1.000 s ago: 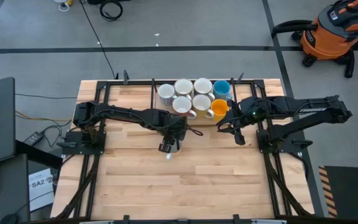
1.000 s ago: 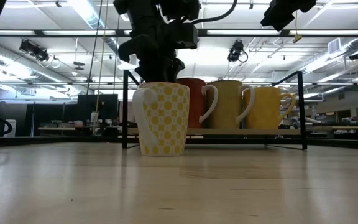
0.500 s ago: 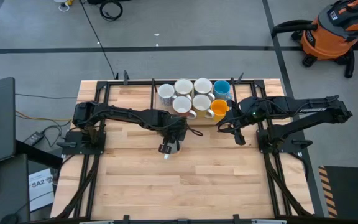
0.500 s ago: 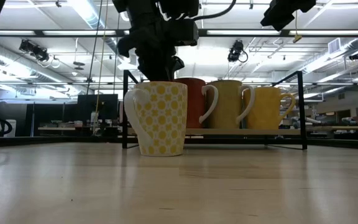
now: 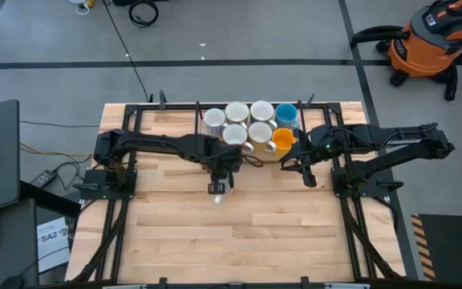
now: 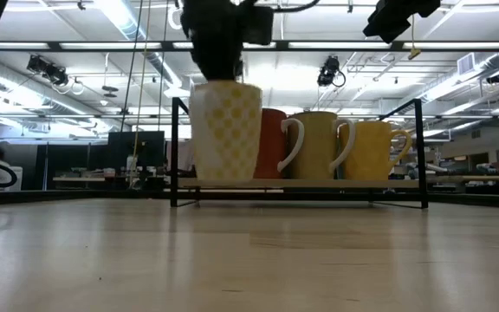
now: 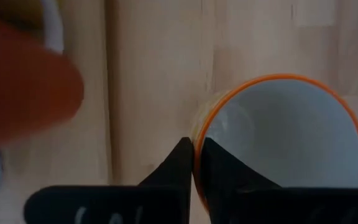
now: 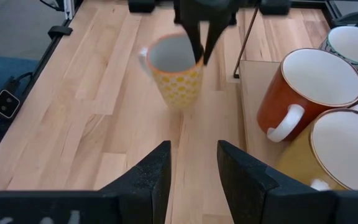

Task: Place coffee mugs
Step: Put the patterned yellow mug on the shelf

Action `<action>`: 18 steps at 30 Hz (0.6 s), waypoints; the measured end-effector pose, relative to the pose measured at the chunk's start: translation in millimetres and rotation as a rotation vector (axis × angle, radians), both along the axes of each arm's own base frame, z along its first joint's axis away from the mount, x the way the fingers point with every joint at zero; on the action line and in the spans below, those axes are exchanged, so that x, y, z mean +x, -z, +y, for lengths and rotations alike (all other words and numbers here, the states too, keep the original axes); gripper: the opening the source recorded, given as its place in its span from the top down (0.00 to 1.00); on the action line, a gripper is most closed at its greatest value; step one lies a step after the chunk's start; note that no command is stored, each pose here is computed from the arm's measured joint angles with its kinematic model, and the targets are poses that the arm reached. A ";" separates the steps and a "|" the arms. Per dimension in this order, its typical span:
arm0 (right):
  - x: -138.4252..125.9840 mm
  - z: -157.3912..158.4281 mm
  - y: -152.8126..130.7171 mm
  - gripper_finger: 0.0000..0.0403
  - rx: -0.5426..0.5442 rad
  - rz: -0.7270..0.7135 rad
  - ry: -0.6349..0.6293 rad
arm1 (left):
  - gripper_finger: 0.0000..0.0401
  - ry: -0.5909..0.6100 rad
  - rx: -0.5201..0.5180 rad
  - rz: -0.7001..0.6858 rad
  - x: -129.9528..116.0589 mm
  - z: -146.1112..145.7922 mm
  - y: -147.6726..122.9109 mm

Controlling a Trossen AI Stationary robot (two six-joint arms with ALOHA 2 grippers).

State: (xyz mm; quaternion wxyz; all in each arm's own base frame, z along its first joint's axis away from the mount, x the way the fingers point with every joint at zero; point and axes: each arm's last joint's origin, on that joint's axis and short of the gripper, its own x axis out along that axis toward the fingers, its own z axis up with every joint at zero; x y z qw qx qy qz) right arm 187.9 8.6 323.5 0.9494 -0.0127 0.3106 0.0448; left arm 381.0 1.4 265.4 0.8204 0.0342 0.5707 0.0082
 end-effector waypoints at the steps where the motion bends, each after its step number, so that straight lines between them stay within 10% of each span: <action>1: 0.0 0.0 0.1 0.66 0.000 0.000 0.000 | 0.94 -0.033 -0.013 0.009 -1.1 0.1 -5.2; 18: 0.0 0.0 0.0 0.66 0.000 0.000 0.000 | 0.93 -0.452 0.038 0.115 -22.3 38.6 -41.4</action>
